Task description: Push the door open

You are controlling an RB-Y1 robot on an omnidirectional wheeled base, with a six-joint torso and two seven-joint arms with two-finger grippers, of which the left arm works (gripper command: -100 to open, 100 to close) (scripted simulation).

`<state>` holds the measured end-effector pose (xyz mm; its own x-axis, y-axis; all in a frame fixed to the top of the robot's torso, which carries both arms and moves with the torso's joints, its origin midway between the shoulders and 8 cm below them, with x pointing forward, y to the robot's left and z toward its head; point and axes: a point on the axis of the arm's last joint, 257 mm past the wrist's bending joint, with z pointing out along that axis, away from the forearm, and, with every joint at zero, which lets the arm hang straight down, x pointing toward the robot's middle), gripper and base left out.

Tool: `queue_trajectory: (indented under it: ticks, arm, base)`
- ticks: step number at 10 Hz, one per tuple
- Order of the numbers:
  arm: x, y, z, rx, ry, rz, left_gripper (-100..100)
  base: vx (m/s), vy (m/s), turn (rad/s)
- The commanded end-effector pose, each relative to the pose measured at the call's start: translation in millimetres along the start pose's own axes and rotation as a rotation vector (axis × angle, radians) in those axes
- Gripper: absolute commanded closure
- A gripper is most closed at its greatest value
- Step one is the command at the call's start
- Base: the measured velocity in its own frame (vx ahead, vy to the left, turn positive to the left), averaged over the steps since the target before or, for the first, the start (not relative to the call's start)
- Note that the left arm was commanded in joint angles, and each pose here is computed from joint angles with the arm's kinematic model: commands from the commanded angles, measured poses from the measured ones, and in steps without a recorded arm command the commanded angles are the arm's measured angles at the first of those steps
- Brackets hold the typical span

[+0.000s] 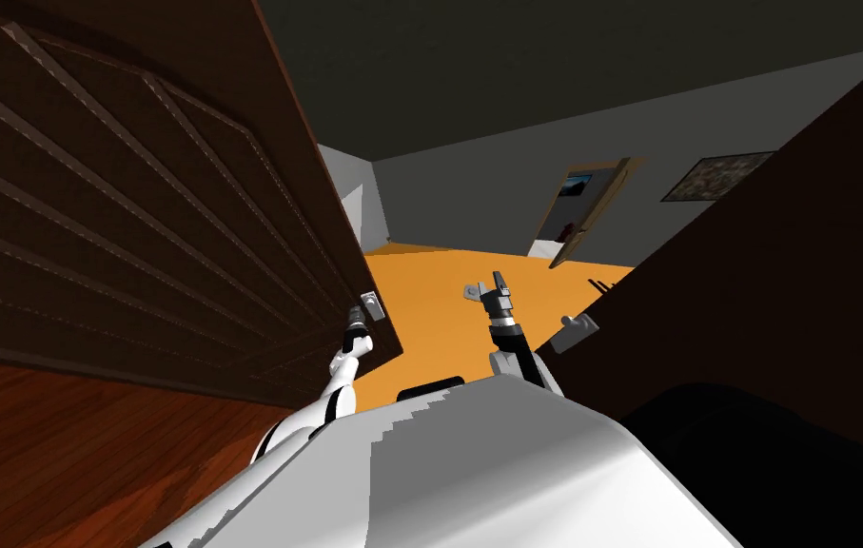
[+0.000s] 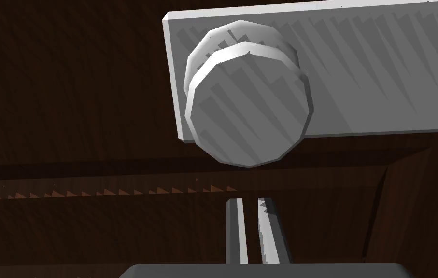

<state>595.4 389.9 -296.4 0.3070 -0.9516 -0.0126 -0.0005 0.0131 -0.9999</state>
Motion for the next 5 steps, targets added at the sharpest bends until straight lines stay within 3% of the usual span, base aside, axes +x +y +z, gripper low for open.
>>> queue_trajectory:
  ticks: [1,2,3,4,5]
  arm:
    - [24.4,0.0,-1.0,0.001,0.023,0.007,-100]
    - [41.1,-0.6,-3.0,0.002,0.038,0.008,-100]
    - [40.8,-5.1,-1.6,0.011,0.037,0.008,-100]
    - [67.4,-1.4,-7.0,0.002,0.061,0.006,-100]
    - [67.4,-1.4,-7.0,0.002,0.061,0.006,-100]
  base:
    - [-0.131,0.059,0.18]
    - [-0.139,0.046,0.153]
    - [-0.11,0.013,0.04]
    - [-0.14,0.007,0.135]
    - [-0.11,-0.007,0.066]
